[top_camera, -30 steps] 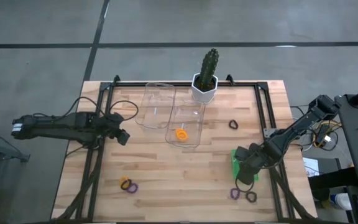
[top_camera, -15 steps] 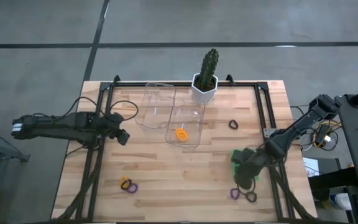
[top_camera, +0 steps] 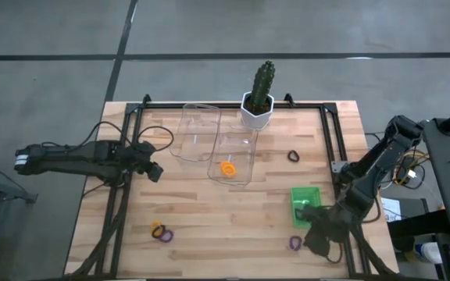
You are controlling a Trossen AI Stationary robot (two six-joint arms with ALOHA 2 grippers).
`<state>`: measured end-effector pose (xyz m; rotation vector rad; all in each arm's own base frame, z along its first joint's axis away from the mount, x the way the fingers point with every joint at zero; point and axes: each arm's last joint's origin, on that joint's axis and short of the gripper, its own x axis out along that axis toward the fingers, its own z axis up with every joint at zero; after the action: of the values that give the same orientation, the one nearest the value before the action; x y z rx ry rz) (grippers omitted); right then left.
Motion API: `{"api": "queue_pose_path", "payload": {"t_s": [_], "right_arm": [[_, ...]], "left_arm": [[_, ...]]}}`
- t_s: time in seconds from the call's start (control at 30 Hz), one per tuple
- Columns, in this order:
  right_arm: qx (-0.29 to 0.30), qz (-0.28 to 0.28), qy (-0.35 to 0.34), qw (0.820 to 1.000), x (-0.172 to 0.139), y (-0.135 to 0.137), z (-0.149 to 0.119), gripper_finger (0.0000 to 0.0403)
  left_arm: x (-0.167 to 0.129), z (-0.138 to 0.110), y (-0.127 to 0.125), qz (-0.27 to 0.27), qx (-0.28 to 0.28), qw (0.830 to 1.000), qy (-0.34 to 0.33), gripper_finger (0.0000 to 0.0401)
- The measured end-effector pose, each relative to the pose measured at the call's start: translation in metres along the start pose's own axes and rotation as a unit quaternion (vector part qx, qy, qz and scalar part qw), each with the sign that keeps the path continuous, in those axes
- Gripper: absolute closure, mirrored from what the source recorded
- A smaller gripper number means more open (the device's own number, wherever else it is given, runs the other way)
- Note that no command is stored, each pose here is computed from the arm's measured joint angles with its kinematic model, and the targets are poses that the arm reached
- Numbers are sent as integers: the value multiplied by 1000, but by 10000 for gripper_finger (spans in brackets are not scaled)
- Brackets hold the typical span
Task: Sort spring keychains
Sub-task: Put the right violet spring keychain into the green bin
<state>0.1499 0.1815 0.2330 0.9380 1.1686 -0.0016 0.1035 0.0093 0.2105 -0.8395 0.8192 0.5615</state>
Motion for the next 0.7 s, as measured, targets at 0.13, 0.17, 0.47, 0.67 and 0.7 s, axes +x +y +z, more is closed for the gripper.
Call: {"api": "queue_pose_path", "payload": {"t_s": [0.13, 0.17, 0.47, 0.67, 0.7], "right_arm": [[18, -16, 11, 1000, 10, -1, -9, 284], [23, -22, 12, 999, 13, -1, -10, 284], [60, -82, 9, 995, 53, -6, -14, 284], [60, -136, 6, 989, 71, 1, -15, 284], [60, -151, 5, 987, 73, 3, -15, 284]], "left_arm": [[0, 0, 0, 0, 0, 1000, 0, 273], [0, 0, 0, 0, 0, 1000, 0, 273], [0, 0, 0, 0, -1, 1000, 0, 273], [0, 0, 0, 0, -1, 1000, 0, 273], [0, 0, 0, 0, -1, 1000, 0, 273]]}}
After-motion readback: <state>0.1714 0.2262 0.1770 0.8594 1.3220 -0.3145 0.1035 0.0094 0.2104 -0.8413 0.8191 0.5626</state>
